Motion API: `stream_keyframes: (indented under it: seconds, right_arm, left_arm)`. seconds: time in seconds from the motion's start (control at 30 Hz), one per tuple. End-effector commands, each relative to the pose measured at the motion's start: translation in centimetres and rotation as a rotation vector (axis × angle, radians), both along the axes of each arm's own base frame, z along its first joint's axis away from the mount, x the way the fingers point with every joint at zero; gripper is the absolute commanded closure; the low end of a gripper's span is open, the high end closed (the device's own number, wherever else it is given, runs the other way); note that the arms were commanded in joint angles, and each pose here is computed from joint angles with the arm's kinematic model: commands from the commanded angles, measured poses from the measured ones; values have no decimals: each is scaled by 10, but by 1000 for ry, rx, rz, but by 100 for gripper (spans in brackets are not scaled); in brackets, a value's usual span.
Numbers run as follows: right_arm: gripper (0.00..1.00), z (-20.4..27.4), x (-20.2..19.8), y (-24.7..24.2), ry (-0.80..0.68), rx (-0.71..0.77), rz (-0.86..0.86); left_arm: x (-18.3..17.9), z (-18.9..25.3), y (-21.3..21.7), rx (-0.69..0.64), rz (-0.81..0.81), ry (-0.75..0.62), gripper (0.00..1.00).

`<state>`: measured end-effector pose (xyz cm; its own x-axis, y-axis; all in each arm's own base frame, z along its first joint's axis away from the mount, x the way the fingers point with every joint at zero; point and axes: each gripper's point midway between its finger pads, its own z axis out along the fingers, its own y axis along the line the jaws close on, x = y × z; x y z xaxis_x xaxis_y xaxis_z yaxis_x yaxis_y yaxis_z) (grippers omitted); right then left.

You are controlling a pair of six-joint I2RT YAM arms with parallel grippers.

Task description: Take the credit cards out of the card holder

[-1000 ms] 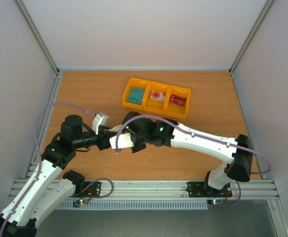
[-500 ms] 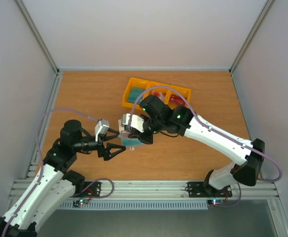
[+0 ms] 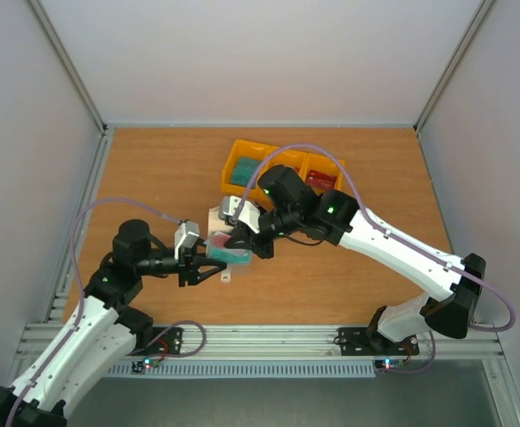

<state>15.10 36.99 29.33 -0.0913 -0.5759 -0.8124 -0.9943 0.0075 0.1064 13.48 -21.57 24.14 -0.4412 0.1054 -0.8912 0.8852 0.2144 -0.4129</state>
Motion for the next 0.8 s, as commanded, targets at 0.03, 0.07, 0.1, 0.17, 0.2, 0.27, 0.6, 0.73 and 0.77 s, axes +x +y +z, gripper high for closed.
stream_keyframes:
  seconds: [0.03,0.07,0.1,0.17,0.2,0.27,0.6,0.73,0.77]
  right_arm:
    - [99,35,-2,6,12,136,-4]
    - [99,36,-2,6,17,142,-3]
    - [99,37,-3,5,25,148,0]
    - [99,36,-4,5,36,149,4]
    - [99,35,-4,4,39,144,5]
    - [99,30,-6,2,49,127,10]
    - [79,22,-2,-5,173,114,28]
    - [77,21,-2,-2,192,102,34]
    - [77,23,-1,-3,185,105,33]
  left_arm:
    - [-5,16,-5,-91,-53,-6,58]
    - [-5,15,-5,-89,-52,-2,61]
    - [-5,16,-5,-89,-50,-5,65]
    - [-4,19,-4,-93,-44,-17,77]
    - [-3,21,-4,-97,-39,-23,83]
    - [-2,24,-4,-102,-31,-19,97]
    - [0,-2,5,51,36,33,100]
    - [-2,-1,6,63,25,-1,100]
    - [-1,-2,6,66,24,-3,100]
